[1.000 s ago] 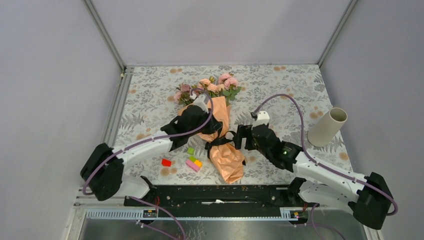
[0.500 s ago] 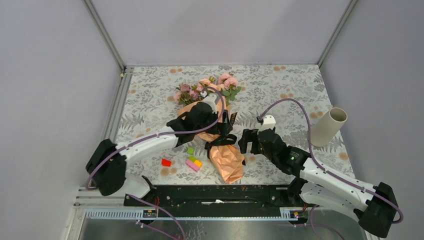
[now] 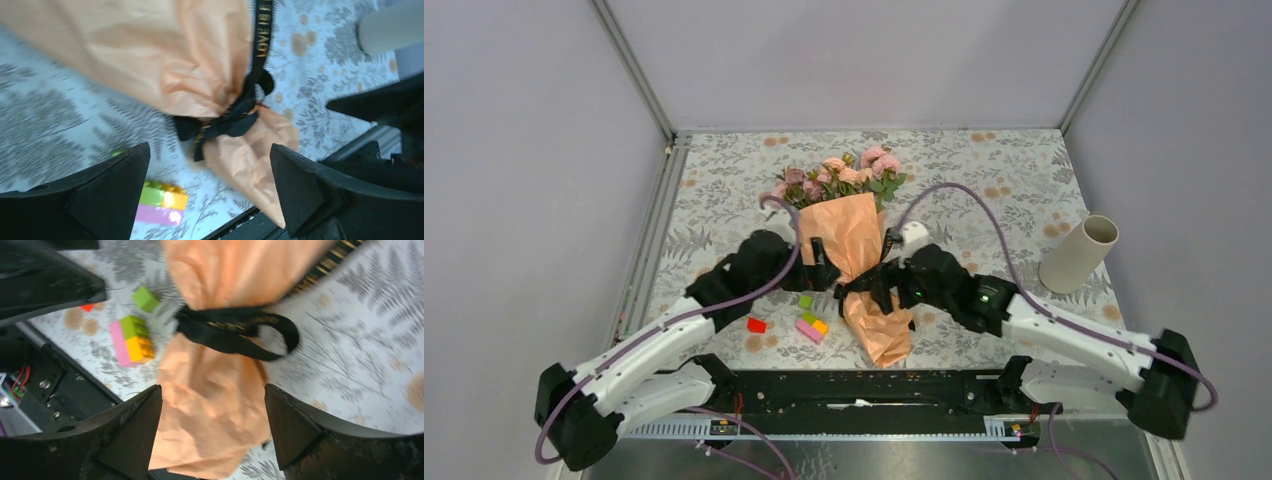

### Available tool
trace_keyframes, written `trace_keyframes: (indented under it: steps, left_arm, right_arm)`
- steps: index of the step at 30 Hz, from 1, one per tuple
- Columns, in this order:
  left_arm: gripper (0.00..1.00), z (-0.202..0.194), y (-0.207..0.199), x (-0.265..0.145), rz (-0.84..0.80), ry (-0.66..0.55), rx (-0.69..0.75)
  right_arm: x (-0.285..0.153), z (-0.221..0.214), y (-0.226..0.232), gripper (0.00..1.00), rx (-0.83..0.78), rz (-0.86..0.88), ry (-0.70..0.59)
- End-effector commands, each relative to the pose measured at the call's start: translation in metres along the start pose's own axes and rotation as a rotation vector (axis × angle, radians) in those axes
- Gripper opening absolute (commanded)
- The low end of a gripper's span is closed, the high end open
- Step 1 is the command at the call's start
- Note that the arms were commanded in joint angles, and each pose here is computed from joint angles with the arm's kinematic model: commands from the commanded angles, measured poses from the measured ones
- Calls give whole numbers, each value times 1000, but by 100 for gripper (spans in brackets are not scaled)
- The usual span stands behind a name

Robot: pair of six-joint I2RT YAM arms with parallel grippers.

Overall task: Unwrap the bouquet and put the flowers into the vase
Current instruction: Untie the ribbon from the wrapping paper.

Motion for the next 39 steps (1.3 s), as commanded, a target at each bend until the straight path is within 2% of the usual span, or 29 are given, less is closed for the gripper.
trace_keyframes:
  steps: [1, 3, 6, 9, 16, 21, 28, 32, 39]
  left_arm:
    - [99, 5, 23, -35, -14, 40, -52]
    - [99, 13, 40, -53, 18, 46, -34]
    - [99, 20, 73, -73, 157, 24, 3]
    - [99, 20, 102, -82, 310, 12, -2]
    - [99, 20, 117, -84, 397, -28, -5]
    - [99, 18, 113, -83, 362, -32, -8]
    - [99, 18, 113, -83, 361, -34, -13]
    - [99, 19, 109, -83, 336, -36, -26]
    - [98, 15, 89, -70, 176, -54, -162]
  right_arm:
    - [7, 22, 50, 80, -175, 36, 2]
    - [18, 23, 63, 79, -206, 40, 23]
    - [36, 24, 77, 77, -261, 25, 43]
    - [56, 23, 81, 69, -307, -27, 85]
    - [94, 17, 85, 59, -453, -142, 155]
    - [106, 8, 75, 54, -506, -213, 203]
    - [109, -9, 64, 48, -493, -235, 245]
    - [109, -13, 59, 40, -498, -250, 255]
    - [107, -17, 49, 30, -489, -296, 247]
Point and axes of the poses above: each gripper's point midway between its finger pads, its own x axis out along the fingers, its own y axis along the line the jaws close on, z = x × y, the point moved 5 cm from there along -x, back along the fingers, and after that the axes turned 10 degrees about x, right-handed, at the moved point
